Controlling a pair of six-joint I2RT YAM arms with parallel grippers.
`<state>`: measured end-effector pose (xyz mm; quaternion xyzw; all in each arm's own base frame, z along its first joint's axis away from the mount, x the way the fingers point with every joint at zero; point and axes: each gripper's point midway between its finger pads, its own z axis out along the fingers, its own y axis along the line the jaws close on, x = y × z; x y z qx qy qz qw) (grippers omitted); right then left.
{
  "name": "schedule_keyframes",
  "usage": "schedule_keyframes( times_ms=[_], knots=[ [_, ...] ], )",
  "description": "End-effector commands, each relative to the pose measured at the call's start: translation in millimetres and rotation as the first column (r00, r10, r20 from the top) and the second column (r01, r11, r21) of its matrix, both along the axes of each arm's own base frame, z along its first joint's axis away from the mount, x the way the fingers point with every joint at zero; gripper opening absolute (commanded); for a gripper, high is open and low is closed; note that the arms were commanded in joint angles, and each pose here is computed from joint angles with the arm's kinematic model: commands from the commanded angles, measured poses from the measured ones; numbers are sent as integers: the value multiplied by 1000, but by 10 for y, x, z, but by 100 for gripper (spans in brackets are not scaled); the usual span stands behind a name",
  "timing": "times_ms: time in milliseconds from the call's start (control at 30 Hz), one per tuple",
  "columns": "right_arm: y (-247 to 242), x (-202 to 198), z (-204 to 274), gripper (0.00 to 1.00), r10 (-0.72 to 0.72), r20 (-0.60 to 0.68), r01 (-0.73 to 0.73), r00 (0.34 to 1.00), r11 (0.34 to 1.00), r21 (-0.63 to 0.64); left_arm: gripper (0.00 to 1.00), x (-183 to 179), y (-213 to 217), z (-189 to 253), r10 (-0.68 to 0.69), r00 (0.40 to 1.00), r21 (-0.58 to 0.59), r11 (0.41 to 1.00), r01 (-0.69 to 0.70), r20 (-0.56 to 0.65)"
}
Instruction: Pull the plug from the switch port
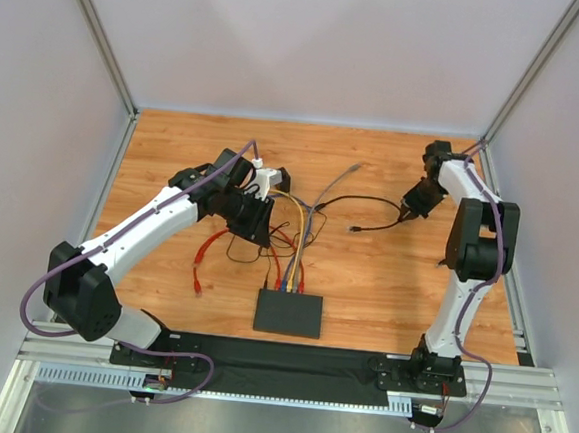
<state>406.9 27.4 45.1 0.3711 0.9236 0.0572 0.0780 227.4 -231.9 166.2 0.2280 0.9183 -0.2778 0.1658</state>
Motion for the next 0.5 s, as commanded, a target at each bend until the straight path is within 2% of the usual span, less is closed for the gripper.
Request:
schedule_keyframes(
  times_ms=[0, 67, 133, 233, 267, 300, 333, 400, 433, 467],
  knots=[
    [-352, 112, 270, 0, -154, 103, 153, 983, 988, 25, 40, 15, 6, 46, -17, 1000, -13, 1000, 17, 20],
    [-289, 208, 303, 0, -215, 131, 198, 968, 972, 130, 40, 19, 3, 34, -21, 1000, -13, 1000, 22, 20],
    [-236, 239, 308, 0, -220, 132, 200, 967, 969, 147, 40, 22, -6, 29, -25, 1000, -14, 1000, 25, 17],
    [13, 376, 340, 0, -252, 172, 193, 952, 935, 298, 40, 29, -26, 30, -32, 999, -17, 999, 32, 8],
    [224, 424, 428, 0, -202, 187, 127, 961, 928, 350, 40, 36, -35, 29, -35, 999, -19, 999, 35, 8],
    [334, 319, 296, 0, -163, 98, 118, 982, 927, 357, 40, 38, -39, 31, -35, 999, -20, 999, 36, 7],
    [490, 410, 434, 0, -83, 140, 28, 987, 935, 354, 40, 47, -41, 30, -36, 999, -18, 999, 36, 8],
    [622, 396, 508, 0, -67, 158, 4, 985, 930, 369, 40, 58, -41, 35, -37, 999, -18, 999, 37, 10],
    [700, 387, 543, 0, -84, 170, 9, 982, 916, 400, 40, 52, -37, 28, -37, 999, -16, 999, 37, 8],
    [840, 265, 490, 0, -111, 118, 42, 987, 878, 476, 40, 61, -43, 32, -36, 999, -19, 999, 36, 11]
  ],
)
